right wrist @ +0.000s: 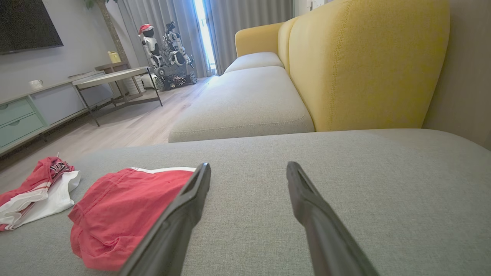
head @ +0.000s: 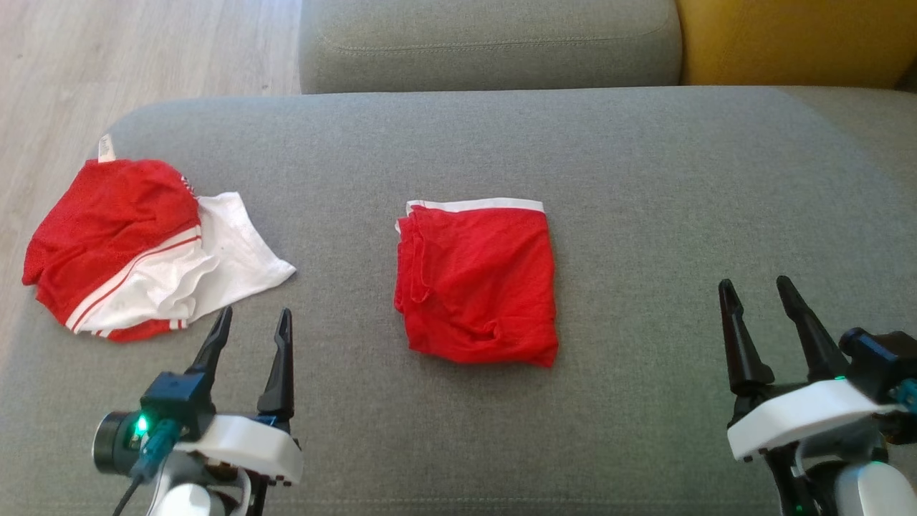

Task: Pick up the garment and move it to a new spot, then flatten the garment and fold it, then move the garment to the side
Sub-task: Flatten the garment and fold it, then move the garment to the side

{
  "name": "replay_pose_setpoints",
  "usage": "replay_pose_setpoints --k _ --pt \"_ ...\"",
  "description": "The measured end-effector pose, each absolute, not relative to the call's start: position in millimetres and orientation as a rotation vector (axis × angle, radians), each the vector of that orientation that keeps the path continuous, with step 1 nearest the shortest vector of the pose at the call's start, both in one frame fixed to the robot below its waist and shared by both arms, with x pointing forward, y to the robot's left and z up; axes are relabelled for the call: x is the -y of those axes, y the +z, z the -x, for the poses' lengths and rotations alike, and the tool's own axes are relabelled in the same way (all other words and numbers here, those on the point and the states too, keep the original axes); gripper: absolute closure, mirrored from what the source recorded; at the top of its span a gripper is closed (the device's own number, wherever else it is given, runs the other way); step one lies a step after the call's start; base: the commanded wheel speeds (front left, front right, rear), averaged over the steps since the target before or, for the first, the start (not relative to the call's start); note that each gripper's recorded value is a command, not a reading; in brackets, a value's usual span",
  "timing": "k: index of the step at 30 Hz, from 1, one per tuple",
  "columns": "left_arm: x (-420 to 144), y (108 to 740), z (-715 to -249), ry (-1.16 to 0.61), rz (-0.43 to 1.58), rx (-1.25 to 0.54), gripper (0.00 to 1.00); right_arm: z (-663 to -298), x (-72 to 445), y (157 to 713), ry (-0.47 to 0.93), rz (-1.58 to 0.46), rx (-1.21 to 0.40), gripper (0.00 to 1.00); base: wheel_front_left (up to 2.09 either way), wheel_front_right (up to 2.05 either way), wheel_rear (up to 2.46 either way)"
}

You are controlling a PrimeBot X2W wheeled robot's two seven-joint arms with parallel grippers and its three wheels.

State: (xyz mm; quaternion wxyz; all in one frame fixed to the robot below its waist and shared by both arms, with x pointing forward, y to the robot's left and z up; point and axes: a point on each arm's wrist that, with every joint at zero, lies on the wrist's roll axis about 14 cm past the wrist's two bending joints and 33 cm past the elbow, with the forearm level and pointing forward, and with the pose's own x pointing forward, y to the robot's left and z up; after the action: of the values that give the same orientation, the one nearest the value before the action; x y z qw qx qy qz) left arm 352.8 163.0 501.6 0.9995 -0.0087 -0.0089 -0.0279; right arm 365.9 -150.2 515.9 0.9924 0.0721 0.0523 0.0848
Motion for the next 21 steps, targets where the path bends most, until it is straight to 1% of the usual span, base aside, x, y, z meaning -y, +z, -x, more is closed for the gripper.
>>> replay_pose_setpoints --k 18,21 --pt "-161.3 497.1 -353.1 -0.065 0.015 0.005 0.0 -370.1 145.3 511.2 0.181 -0.126 -0.119 0.0 0.0 0.0 0.0" --pt "-161.6 496.4 -357.0 -0.065 0.014 0.004 0.0 -374.6 140.8 505.3 0.2 -0.102 -0.144 0.0 0.0 0.0 0.0"
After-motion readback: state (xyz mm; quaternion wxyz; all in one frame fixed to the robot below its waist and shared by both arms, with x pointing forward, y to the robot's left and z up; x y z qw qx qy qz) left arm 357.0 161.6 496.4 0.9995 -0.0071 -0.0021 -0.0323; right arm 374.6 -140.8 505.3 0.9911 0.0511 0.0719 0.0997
